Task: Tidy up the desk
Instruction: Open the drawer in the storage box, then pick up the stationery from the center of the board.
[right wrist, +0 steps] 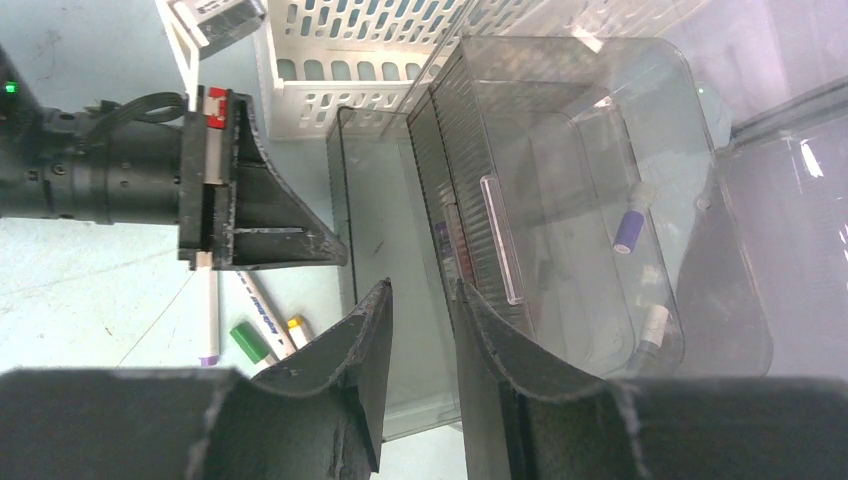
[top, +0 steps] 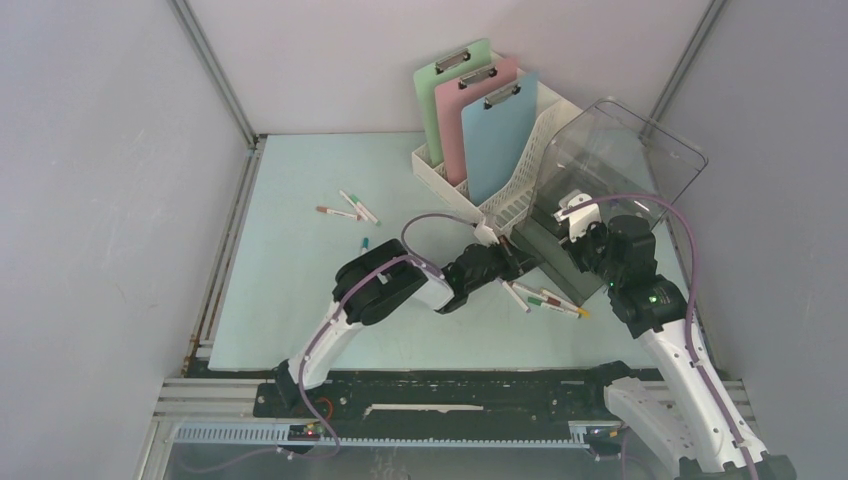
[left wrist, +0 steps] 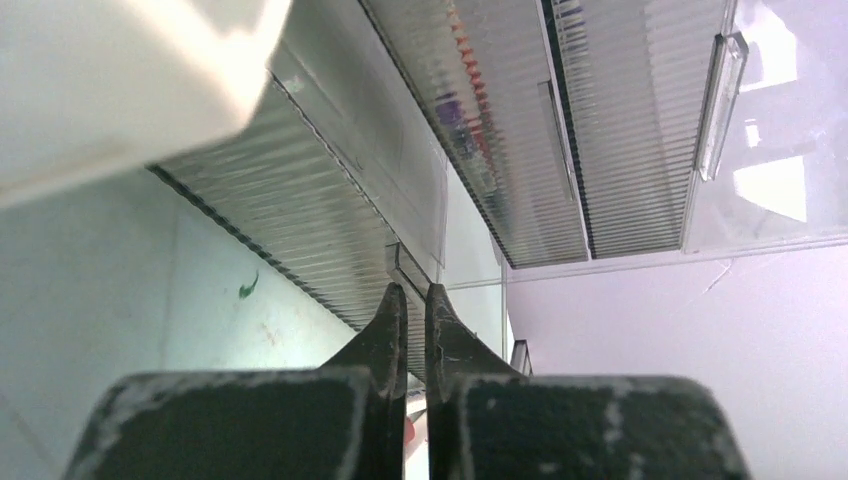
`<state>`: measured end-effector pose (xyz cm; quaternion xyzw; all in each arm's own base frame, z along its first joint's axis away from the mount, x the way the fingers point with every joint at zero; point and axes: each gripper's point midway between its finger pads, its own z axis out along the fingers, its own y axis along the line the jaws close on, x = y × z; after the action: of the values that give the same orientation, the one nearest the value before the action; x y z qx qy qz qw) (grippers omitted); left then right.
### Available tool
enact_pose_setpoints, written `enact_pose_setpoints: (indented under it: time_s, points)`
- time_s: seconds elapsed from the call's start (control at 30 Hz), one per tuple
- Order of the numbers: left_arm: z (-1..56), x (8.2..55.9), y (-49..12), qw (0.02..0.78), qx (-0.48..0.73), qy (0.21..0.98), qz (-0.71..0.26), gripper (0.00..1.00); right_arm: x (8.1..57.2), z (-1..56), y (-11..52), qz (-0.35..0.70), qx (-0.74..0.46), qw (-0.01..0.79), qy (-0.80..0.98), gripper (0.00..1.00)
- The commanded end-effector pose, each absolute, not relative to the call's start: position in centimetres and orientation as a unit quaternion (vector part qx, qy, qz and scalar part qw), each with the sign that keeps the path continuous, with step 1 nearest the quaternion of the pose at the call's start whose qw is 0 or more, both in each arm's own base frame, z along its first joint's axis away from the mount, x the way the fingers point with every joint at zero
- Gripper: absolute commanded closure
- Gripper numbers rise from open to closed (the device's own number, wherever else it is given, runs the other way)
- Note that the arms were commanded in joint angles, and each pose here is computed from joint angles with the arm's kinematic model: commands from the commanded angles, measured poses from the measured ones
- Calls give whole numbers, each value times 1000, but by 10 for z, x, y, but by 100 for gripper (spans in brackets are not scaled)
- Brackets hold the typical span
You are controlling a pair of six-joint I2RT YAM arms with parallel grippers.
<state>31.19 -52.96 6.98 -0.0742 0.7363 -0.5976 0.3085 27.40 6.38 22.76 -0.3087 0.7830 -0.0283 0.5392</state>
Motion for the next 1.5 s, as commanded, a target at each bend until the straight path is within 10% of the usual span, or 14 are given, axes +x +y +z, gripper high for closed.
enact_pose_setpoints:
  time_s: [0.0, 0.27, 0.67, 1.47]
  points:
    - [113, 324, -511, 364, -86, 692, -618, 100, 277, 233, 66, -29, -311, 551, 773, 63]
    - [103, 316, -491, 368, -91, 694, -612, 100, 276, 230, 69, -22, -319, 546, 775, 63]
    - [130, 301, -460, 408, -57, 696, -588, 61, 250, 204, 99, 45, -423, 491, 760, 61]
    - [124, 267, -295, 557, -54, 731, -390, 31, 211, 126, 153, 155, -542, 306, 767, 51]
